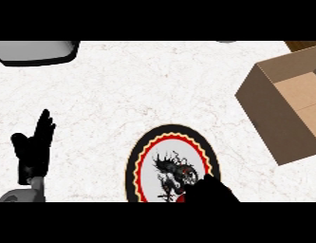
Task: Pick the tomato from the plate and place it in the cardboard box
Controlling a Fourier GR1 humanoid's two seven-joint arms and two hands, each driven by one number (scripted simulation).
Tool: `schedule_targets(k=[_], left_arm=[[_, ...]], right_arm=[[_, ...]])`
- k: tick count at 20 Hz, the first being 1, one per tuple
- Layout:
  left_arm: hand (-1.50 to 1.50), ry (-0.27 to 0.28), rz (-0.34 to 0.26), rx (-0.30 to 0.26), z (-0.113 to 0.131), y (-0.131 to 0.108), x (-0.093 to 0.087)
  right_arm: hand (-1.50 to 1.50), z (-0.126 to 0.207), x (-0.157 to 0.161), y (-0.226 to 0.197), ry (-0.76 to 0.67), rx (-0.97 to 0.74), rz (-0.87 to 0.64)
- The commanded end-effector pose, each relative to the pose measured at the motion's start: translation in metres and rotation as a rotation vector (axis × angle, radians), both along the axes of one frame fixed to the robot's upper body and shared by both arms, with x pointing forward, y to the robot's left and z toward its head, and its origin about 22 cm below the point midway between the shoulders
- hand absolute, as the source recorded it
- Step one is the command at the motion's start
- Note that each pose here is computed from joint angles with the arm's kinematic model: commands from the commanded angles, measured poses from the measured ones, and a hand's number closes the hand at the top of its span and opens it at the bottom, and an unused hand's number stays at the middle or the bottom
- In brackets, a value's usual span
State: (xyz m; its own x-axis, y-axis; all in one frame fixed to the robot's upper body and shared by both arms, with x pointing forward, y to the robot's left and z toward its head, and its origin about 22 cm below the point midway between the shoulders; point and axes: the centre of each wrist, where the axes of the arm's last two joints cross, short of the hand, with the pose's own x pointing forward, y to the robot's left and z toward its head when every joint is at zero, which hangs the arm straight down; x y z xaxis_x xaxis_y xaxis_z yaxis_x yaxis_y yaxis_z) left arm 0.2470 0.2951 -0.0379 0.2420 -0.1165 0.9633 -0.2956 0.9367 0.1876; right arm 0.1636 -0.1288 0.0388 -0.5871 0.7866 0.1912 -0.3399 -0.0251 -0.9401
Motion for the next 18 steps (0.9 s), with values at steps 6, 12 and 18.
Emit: schedule_targets(k=[6, 12, 18], left_arm=[[0.0, -0.004, 0.042, -0.013, 0.0, 0.005, -0.005], [0.0, -0.001, 0.055, -0.008, -0.004, 0.015, -0.018], [0.0, -0.028, 0.033, -0.017, -0.003, 0.004, -0.014]], right_arm=[[1.5, 0.073, -0.033, -0.065, -0.145, 0.206, 0.177], [1.5, 0.112, -0.036, -0.09, -0.226, 0.288, 0.118], [1.5, 0.136, -0.014, -0.117, -0.356, 0.285, 0.035]])
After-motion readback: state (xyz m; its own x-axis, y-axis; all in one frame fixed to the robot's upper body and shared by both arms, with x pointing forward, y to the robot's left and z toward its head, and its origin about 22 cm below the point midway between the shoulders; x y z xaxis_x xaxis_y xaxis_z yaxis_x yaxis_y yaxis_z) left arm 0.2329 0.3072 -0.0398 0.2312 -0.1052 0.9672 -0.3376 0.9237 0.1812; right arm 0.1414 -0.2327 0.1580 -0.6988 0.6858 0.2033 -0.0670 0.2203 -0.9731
